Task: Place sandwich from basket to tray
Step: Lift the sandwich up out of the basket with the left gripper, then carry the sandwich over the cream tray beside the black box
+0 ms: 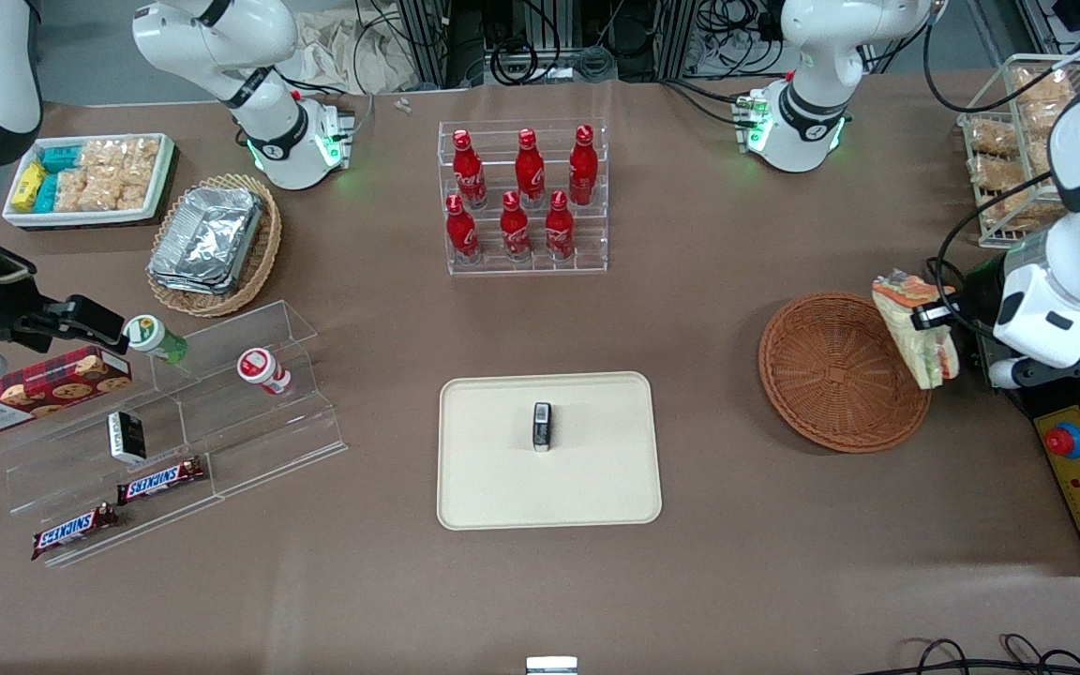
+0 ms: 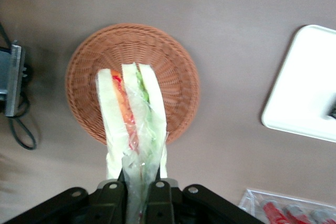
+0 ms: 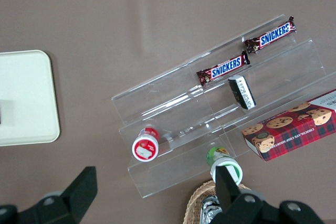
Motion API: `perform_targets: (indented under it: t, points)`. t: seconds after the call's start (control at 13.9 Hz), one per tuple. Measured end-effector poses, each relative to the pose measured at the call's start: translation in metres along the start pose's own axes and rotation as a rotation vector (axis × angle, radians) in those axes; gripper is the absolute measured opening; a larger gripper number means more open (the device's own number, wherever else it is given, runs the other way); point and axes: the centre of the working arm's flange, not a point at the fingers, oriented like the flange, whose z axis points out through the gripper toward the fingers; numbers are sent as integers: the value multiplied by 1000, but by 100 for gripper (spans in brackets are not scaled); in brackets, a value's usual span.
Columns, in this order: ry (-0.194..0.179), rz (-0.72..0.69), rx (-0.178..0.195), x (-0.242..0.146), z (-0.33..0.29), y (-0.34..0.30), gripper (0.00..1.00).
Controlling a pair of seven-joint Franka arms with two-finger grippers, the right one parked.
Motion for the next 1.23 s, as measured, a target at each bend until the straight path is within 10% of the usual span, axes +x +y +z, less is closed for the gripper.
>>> perform_targets:
  t: [0.65,1.23]
  points:
    - [-46,91,-69,-18,137,193,15]
    - [28,203,-51,-3,285,275,15]
